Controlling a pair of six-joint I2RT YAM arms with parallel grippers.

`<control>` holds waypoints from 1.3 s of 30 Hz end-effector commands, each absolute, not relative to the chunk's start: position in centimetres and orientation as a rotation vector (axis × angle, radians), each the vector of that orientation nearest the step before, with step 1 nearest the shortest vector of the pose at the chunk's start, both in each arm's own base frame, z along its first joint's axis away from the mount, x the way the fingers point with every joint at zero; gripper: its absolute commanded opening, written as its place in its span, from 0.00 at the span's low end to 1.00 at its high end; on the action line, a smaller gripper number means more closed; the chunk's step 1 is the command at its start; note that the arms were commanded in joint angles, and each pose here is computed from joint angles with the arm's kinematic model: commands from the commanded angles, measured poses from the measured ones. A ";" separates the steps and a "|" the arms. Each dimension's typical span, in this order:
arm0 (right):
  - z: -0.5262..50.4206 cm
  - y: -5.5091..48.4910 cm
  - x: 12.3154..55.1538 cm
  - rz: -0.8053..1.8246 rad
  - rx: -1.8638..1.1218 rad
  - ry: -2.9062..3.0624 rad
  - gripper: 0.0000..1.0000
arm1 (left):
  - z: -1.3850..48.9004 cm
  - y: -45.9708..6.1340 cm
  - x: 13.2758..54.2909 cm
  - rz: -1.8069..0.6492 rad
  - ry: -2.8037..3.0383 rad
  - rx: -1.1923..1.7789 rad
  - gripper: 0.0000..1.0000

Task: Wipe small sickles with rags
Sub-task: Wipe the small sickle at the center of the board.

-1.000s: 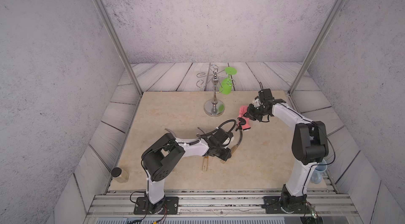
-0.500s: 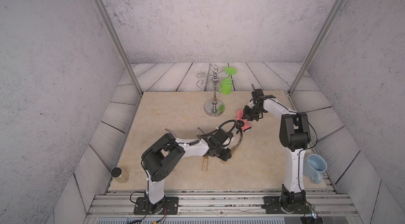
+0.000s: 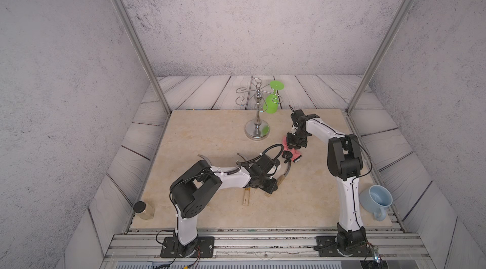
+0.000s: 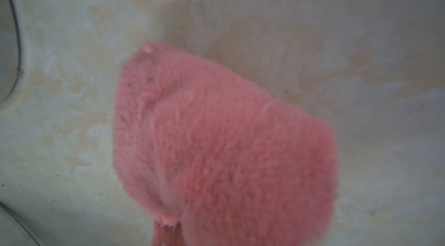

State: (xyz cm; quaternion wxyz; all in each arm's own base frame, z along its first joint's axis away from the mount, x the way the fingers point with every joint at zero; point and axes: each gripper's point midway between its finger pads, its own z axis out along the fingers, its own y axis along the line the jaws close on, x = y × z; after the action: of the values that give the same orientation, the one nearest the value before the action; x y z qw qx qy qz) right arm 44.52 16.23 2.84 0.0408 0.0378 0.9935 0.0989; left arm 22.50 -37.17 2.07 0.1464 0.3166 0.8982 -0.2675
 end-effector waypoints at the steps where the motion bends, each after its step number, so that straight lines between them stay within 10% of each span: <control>1: -2.4 15.5 38.4 0.143 0.069 3.300 0.13 | -1.6 -33.8 19.6 -0.638 2.765 0.953 0.02; 39: -3.1 16.4 21.3 0.313 0.268 3.333 0.13 | -1.9 -34.8 21.1 -0.641 2.751 0.880 0.01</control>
State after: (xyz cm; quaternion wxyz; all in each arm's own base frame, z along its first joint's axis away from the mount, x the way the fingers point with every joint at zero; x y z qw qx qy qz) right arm 34.57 17.52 1.96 0.1391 0.0647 0.9801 0.1261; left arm 22.08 -37.19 2.09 0.1334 0.3054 0.9037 -0.2689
